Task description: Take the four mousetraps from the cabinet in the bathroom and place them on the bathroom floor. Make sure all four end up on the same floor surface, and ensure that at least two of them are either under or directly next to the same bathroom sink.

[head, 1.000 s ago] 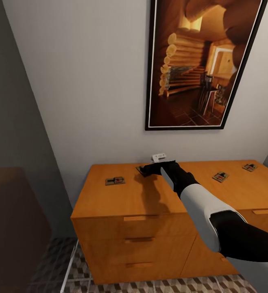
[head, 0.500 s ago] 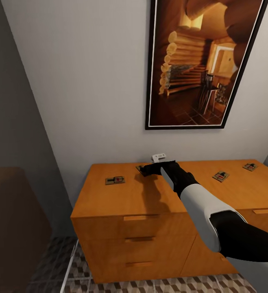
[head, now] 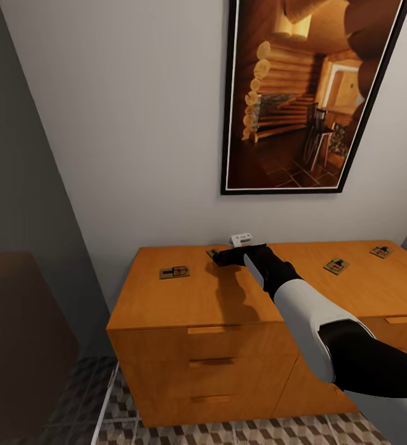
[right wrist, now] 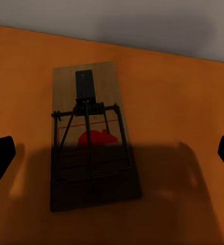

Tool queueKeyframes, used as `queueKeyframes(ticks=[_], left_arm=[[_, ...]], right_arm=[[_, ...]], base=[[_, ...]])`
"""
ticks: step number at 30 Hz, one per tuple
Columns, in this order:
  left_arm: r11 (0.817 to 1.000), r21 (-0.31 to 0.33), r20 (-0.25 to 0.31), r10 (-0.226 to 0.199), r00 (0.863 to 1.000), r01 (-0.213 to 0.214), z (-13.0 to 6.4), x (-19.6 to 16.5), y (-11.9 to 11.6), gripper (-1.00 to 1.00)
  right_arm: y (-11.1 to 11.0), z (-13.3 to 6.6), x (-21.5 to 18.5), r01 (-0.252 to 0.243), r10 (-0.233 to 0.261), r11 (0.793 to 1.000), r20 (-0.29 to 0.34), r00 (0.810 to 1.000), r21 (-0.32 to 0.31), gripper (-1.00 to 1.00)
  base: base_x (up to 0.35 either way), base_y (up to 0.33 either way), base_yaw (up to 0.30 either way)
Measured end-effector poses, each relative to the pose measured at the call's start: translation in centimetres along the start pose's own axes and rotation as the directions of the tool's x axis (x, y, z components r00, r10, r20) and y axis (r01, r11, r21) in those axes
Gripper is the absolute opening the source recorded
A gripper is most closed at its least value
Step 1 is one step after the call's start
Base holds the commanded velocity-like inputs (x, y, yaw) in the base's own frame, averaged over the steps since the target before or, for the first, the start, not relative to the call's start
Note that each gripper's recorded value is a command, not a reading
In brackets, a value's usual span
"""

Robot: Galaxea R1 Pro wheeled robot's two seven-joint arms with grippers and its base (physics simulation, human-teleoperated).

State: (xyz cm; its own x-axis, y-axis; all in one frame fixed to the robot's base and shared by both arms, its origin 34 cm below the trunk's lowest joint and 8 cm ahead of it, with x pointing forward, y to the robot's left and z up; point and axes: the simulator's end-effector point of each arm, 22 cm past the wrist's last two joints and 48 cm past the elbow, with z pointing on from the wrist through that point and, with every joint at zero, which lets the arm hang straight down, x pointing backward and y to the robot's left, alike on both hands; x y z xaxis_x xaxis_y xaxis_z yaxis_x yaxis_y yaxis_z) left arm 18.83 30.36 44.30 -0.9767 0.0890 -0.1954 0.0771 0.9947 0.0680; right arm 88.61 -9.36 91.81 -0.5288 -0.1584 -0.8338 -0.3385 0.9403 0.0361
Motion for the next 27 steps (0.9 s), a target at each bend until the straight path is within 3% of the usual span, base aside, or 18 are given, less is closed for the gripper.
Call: queueKeyframes(ticks=[27], left_arm=[[1.000,0.002,-0.032,0.001,0.999,-0.001,-0.1,1.3,0.0,1.00]], right_arm=[[-0.1,1.2,1.5,-0.008,0.008,1.000,-0.024,1.000,-0.004,1.00]], base=[[0.000,0.000,0.000]])
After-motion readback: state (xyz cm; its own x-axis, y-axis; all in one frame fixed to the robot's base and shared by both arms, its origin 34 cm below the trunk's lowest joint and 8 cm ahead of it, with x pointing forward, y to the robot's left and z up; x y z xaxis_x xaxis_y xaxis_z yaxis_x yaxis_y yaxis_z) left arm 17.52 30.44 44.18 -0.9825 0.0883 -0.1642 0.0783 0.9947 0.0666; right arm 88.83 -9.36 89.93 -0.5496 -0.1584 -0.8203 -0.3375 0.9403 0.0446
